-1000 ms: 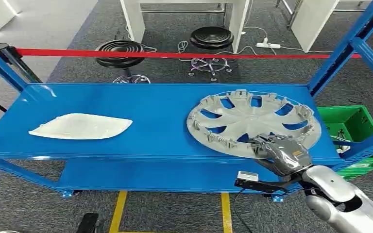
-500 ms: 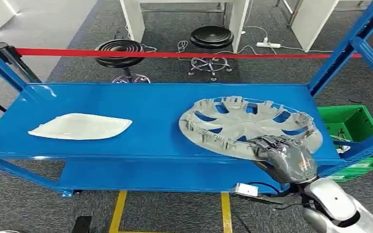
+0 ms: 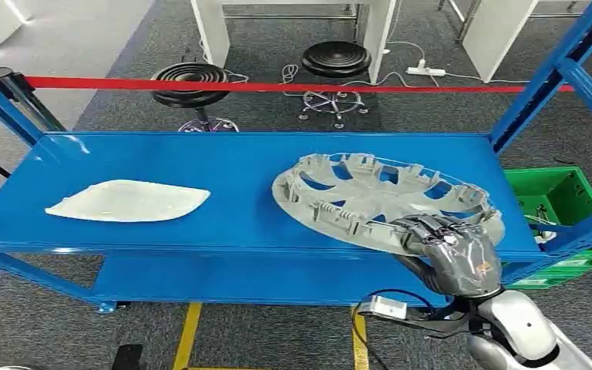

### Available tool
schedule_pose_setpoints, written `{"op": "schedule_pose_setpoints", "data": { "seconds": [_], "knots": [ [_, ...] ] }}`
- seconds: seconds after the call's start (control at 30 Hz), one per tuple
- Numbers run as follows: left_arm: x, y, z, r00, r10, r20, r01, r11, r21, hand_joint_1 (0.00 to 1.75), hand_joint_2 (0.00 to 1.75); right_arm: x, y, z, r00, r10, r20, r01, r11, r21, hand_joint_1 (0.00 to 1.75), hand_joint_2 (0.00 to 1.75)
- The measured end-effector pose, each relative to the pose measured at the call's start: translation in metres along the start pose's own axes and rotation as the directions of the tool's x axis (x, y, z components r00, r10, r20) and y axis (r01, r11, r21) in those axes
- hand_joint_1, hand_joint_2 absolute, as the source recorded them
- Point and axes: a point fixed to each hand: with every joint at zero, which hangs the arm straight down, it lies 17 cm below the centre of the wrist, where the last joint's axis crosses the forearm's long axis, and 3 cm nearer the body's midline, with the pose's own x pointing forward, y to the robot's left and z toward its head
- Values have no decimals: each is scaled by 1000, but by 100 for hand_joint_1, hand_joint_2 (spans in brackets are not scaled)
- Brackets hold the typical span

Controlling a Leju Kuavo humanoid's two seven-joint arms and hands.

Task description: Take the parts from the cabinet and place them on the table.

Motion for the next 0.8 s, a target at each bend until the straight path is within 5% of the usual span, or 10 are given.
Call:
{"op": "schedule_pose_setpoints", "data": {
  "seconds": [0.8],
  "knots": [
    [5, 2, -3, 1000, -3, 11, 3, 1000, 11, 0, 175, 12, -31, -16, 1000, -15, 18, 18, 987, -160, 175, 175]
  ]
}}
